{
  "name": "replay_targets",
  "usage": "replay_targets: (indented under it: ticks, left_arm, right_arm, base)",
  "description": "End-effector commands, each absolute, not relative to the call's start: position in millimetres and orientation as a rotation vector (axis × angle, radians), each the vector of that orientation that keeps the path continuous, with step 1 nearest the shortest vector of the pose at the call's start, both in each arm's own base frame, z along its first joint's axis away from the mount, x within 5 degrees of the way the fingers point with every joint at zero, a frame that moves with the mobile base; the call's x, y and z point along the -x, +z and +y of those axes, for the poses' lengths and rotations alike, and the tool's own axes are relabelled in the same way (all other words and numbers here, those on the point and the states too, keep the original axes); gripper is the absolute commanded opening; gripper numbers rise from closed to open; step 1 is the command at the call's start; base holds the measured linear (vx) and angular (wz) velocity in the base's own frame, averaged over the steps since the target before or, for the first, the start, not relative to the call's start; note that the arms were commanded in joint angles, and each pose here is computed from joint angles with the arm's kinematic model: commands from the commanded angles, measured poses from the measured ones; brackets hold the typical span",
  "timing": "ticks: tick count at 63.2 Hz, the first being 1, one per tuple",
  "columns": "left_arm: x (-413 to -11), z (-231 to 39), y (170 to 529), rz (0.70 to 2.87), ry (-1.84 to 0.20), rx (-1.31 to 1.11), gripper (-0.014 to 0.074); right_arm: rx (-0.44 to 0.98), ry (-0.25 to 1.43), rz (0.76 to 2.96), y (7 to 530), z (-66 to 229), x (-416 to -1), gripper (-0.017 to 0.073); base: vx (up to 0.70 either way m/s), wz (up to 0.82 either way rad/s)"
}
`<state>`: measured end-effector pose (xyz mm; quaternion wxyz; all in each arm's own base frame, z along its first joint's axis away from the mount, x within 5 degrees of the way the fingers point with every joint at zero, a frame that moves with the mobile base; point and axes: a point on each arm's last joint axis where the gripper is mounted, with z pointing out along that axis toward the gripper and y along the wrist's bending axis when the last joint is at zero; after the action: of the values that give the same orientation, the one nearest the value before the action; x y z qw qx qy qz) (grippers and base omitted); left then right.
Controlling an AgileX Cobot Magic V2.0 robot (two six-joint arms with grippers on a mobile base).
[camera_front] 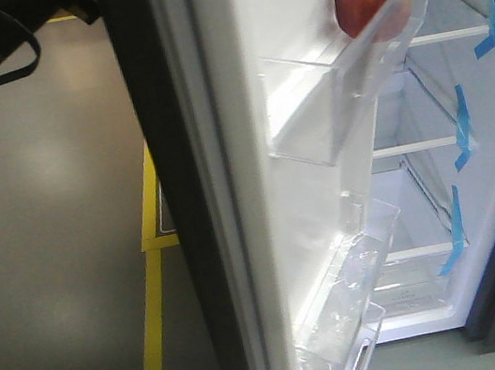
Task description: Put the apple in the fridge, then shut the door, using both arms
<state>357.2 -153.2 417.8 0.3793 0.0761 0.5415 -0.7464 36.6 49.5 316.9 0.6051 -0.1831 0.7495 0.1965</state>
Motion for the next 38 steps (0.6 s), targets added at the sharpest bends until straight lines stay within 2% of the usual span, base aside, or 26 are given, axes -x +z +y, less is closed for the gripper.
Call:
replay_targets:
  ticks: [1,8,12,25,32,38]
  left_arm:
    - [-307.8,-185.7,445.7,1.277,-2.059,-0.536,0.0365]
    - [-295.6,-211.1,442.4,1.323,-2.075,-0.577,0.0365]
    - [-294.5,-216.1,441.5,1.341,-2.066,-0.57,0.0365]
    - [-301.2,-211.4,440.9,1.357,-2.03,-0.523,0.0365]
    - [-305.6,-203.2,440.3,1.359,-2.009,-0.523,0.0365]
    - [-312.0,-193.4,438.2,1.38,-1.963,-0.517,0.0365]
  right_arm:
    - [0.375,0.46,1.675,328.9,48.3,-38.1,0.0422]
    - [0.382,0.487,1.679,328.6,50.0,-37.0,0.0422]
    - [0.394,0.524,1.685,328.2,52.4,-35.5,0.0422]
    - [0.464,0.585,1.733,323.4,58.0,-30.5,0.0422]
    - [0.428,0.518,1.712,325.2,53.4,-34.3,0.0422]
    - [0.325,0.387,1.641,332.8,42.2,-43.6,0.0422]
  base:
    - [0.0,0.0]
    - [0.0,0.0]
    - [0.0,0.0]
    - [0.0,0.0]
    - [0.0,0.0]
    - [0.0,0.0]
